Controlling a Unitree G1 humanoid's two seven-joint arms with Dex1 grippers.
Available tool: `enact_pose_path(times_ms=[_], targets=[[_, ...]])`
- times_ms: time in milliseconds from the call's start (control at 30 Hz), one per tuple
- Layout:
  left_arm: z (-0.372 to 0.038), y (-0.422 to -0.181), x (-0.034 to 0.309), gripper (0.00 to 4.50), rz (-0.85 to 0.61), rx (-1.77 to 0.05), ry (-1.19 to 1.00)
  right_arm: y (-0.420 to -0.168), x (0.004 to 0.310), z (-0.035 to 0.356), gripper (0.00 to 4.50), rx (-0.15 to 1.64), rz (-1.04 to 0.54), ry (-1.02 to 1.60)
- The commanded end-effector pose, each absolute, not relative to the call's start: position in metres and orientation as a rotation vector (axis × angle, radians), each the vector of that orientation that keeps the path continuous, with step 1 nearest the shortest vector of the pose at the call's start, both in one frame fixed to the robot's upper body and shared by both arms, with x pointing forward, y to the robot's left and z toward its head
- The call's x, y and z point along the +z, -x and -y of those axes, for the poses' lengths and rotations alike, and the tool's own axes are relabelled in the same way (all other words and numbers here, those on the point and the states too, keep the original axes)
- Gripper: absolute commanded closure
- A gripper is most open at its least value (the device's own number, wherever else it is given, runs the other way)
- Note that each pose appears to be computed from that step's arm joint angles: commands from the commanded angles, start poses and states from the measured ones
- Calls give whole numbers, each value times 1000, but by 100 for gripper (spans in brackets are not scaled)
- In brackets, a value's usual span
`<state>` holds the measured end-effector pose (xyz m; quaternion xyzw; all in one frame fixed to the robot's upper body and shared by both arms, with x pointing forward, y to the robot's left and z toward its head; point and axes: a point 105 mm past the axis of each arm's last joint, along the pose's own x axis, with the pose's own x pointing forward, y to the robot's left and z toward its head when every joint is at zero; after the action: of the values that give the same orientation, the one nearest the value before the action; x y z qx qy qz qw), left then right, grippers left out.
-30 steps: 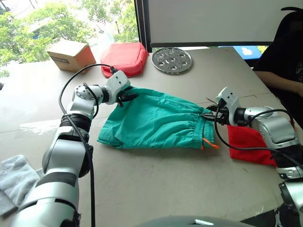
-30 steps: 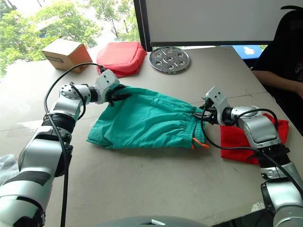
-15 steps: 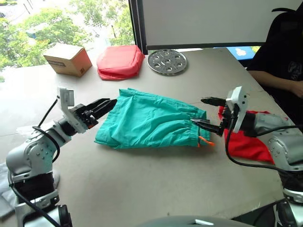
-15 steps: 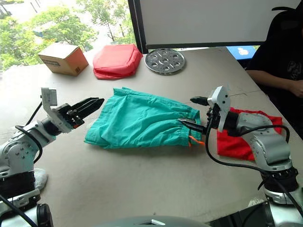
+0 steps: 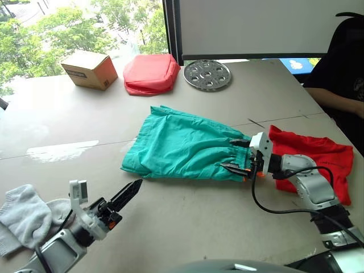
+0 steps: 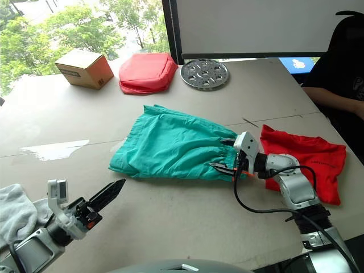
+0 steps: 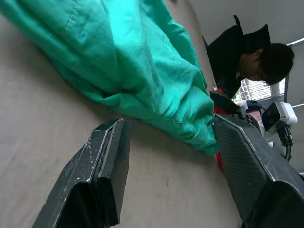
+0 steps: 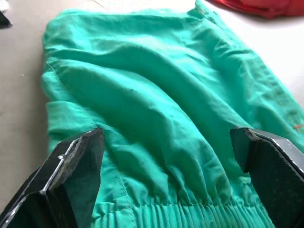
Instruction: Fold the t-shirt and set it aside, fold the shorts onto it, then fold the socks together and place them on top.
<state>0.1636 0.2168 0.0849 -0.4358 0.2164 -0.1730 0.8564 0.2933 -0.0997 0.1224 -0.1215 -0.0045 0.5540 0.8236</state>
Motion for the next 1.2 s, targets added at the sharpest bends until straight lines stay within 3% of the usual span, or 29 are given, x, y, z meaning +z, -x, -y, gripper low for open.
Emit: enact_pose_path(times_ms=[33,233,433,600,767,1000,1200], targets=[[-207,-173,85,148,-453,-319,951,-273,152,96,3,1261,124,276],[-210,-202,73,148,-445,-153,1012,-239,159,92,3,1379,142,336],[-218,-227,68,148,-417,-38,1005,-234,159,95,3,1350,127,339],[-217,-224,76,148,-415,-53,954,-233,159,100,3,1323,125,345],[-245,-212,78,3,-367,1,893,-235,158,100,0,1310,130,338],[-268,-205,74,3,-343,116,866,-238,159,95,0,1311,146,331],[-263,-227,72,3,-334,142,818,-242,161,91,0,1307,161,331]])
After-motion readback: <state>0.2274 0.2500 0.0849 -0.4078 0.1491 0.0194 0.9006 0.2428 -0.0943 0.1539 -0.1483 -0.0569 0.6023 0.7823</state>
